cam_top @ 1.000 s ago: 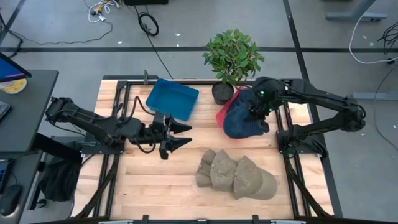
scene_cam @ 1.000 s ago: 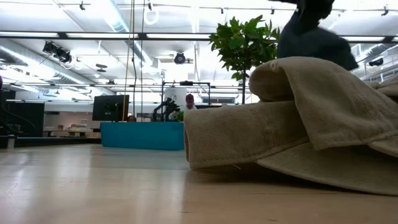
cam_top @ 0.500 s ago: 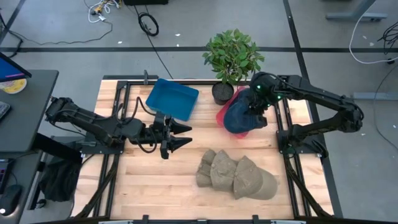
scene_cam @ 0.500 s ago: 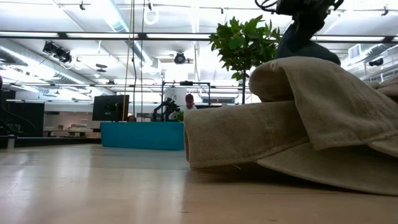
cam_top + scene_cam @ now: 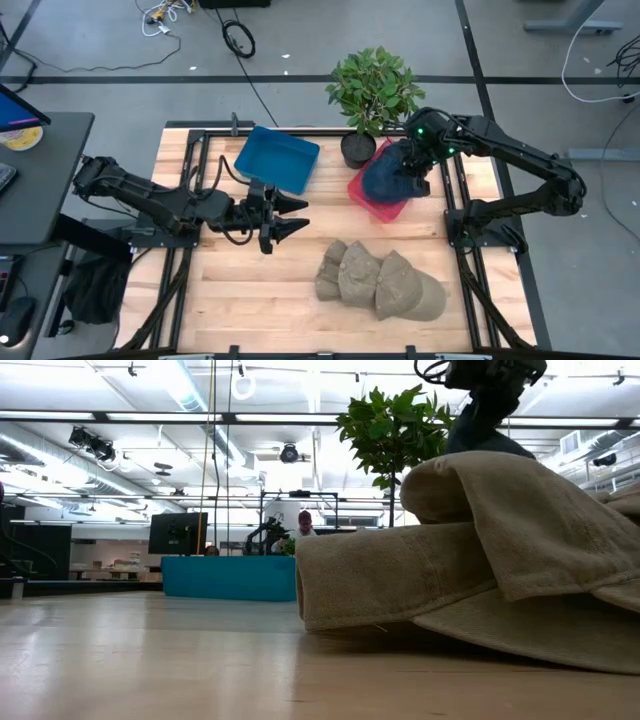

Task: Pick & Place hat
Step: Put the blue cap into the red bin

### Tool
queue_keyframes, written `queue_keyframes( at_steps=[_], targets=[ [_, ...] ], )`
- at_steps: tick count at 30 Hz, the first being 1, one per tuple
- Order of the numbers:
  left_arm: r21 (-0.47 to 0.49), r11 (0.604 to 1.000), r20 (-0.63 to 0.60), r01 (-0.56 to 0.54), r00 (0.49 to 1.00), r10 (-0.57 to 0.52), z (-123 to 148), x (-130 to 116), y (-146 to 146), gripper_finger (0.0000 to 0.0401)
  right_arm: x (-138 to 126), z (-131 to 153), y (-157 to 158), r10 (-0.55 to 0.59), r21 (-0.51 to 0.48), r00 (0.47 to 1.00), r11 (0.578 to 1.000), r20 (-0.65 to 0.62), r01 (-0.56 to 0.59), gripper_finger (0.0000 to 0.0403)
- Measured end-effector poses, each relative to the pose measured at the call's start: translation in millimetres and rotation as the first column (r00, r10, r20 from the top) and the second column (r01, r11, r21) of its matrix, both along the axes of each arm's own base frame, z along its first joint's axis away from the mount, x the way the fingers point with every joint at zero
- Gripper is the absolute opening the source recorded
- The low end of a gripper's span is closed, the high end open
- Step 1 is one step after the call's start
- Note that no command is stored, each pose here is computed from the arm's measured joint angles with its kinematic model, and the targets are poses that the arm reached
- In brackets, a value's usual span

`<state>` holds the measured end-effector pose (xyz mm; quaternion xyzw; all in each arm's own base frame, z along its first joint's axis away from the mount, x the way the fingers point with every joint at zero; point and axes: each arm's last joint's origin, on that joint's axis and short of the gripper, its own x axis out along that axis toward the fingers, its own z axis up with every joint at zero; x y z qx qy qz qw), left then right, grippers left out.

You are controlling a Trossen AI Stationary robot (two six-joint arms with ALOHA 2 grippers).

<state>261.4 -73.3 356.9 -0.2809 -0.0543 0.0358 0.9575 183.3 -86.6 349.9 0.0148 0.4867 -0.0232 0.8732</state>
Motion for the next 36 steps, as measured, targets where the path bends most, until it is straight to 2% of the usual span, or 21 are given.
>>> queue_keyframes(
  at_steps=[16,27,36],
  targets=[
    [0.000,1.000,-0.001,-0.010,1.000,0.010,-0.2,0.0,0.3,0.0282,-0.4,-0.9,-2.6,0.045,-0.032,0.999,0.998,-0.009,-0.045,0.0029],
    [0.001,1.000,-0.001,-0.010,1.000,0.010,-0.2,0.0,0.3,0.0282,18.6,-18.6,-12.5,0.074,-0.002,0.993,0.997,-0.088,-0.074,0.0029],
    [0.008,1.000,-0.020,-0.010,1.000,0.010,-2.1,0.2,0.2,0.0282,26.0,-28.9,-18.0,0.056,-0.029,0.989,0.998,-0.138,-0.060,0.0029]
  ],
)
